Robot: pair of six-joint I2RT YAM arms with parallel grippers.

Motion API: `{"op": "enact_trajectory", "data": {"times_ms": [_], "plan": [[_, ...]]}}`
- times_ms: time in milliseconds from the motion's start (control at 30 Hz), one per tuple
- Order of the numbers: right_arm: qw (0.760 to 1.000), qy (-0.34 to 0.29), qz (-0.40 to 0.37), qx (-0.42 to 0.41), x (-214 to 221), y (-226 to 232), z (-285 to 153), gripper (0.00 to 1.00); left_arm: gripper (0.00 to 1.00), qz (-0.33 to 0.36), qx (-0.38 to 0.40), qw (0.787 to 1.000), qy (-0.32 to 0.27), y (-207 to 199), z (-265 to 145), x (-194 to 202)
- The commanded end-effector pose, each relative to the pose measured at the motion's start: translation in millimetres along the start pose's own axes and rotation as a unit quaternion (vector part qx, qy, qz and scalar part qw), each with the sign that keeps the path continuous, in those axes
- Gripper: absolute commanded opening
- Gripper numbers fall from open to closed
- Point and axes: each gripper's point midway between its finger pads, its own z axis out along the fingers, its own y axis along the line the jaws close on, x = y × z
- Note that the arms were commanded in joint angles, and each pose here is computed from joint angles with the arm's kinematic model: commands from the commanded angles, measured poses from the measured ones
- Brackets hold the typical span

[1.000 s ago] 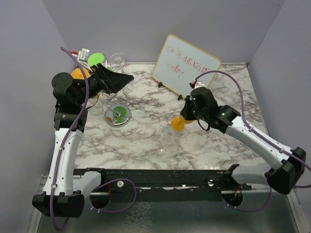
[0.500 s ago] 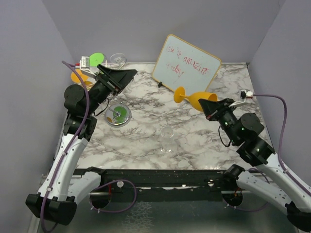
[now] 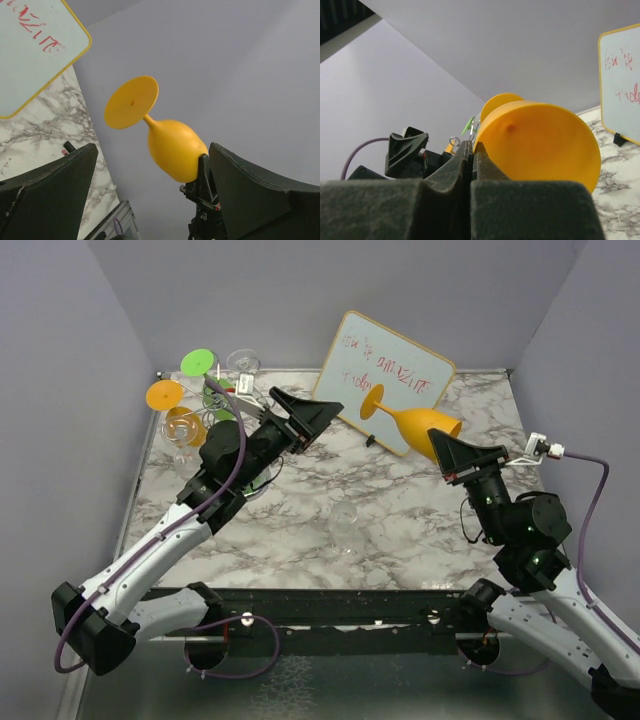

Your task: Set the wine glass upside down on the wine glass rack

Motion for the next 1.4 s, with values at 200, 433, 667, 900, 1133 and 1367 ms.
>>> {"op": "enact_trajectory", "data": {"times_ms": [200, 433, 667, 900, 1133, 1367], "plan": [[0.996, -0.026, 0.047, -0.074, -11, 33, 5, 0.01, 0.99, 0.016, -0.013, 0.997, -0.074, -28, 25, 34], [0.992, -0.009, 0.064, -0.105, -5, 47, 9, 0.01, 0.99, 0.020, 0.006, 0.994, -0.109, -45, 45, 39], [0.992, 0.002, 0.075, -0.102, -2, 47, 7, 0.01, 0.75, 0.011, -0.003, 0.990, -0.140, -52, 69, 32], [0.992, 0.014, 0.075, -0.101, 5, 45, 7, 0.00, 0.36, -0.009, -0.006, 0.988, -0.155, -55, 85, 32], [0.993, 0.025, 0.070, -0.092, 11, 41, 8, 0.00, 0.00, -0.004, -0.005, 0.988, -0.153, -54, 85, 33], [0.994, 0.033, 0.066, -0.080, 12, 39, 9, 0.08, 0.00, 0.020, 0.001, 0.989, -0.148, -57, 85, 34]]}}
